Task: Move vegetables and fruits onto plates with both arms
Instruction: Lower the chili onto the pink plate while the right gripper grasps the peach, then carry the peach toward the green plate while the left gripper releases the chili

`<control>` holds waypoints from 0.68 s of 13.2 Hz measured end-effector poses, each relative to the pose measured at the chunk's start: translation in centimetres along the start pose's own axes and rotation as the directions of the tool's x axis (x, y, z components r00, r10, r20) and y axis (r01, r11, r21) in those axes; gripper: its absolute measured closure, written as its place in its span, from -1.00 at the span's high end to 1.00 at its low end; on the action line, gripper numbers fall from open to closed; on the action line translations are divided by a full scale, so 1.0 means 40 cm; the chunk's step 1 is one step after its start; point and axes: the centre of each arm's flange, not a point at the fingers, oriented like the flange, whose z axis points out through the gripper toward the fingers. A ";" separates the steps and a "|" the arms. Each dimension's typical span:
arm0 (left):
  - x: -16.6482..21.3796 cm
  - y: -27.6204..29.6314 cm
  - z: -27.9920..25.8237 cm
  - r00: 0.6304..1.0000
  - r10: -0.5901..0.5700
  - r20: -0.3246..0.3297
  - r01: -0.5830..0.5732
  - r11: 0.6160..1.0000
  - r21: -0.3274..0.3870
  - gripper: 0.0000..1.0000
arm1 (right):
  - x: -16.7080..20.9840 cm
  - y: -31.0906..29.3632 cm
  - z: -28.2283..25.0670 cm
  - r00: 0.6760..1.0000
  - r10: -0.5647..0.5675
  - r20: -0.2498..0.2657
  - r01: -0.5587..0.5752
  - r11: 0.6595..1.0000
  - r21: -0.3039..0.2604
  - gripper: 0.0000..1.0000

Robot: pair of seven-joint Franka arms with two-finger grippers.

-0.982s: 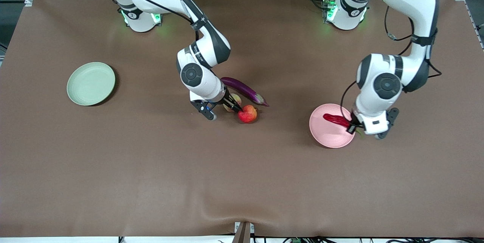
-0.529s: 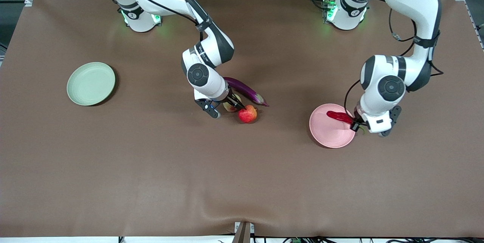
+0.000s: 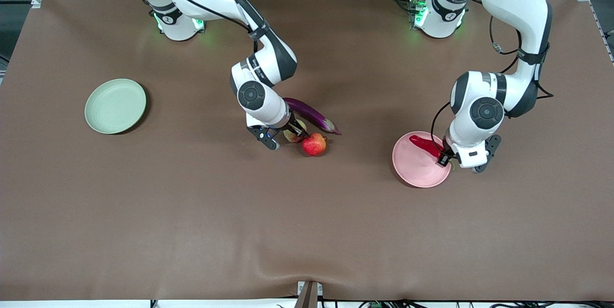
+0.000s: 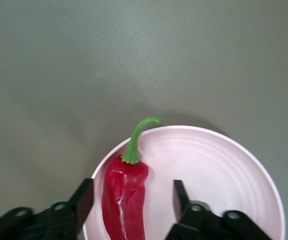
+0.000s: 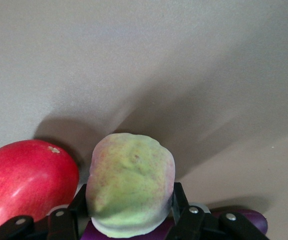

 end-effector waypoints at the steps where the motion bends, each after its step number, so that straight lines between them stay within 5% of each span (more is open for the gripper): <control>1: 0.000 0.006 -0.007 1.000 0.003 -0.003 -0.003 1.000 -0.007 0.78 | 0.006 0.001 -0.003 1.000 0.003 -0.002 -0.003 1.000 -0.001 0.37; 2: -0.005 0.012 -0.012 1.000 0.009 -0.005 -0.009 1.000 -0.011 0.98 | 0.018 0.003 -0.012 1.000 0.010 0.000 -0.010 1.000 -0.010 0.37; 4: -0.028 0.024 -0.017 1.000 0.027 -0.007 -0.027 1.000 -0.014 1.00 | 0.067 0.015 -0.075 0.999 0.030 0.016 -0.029 0.997 -0.073 0.37; 6: -0.049 0.034 -0.023 0.999 0.042 -0.008 -0.042 0.999 -0.018 1.00 | 0.167 0.055 -0.215 0.999 -0.039 0.032 0.044 0.977 -0.206 0.37; 7: -0.065 0.041 -0.030 0.999 0.054 -0.009 -0.054 0.998 -0.023 1.00 | 0.231 0.096 -0.298 0.992 -0.103 0.070 0.119 0.956 -0.268 0.37; 9: -0.119 0.061 -0.062 0.997 0.081 -0.006 -0.081 0.996 -0.023 1.00 | 0.351 0.180 -0.433 0.977 -0.168 0.132 0.200 0.937 -0.288 0.37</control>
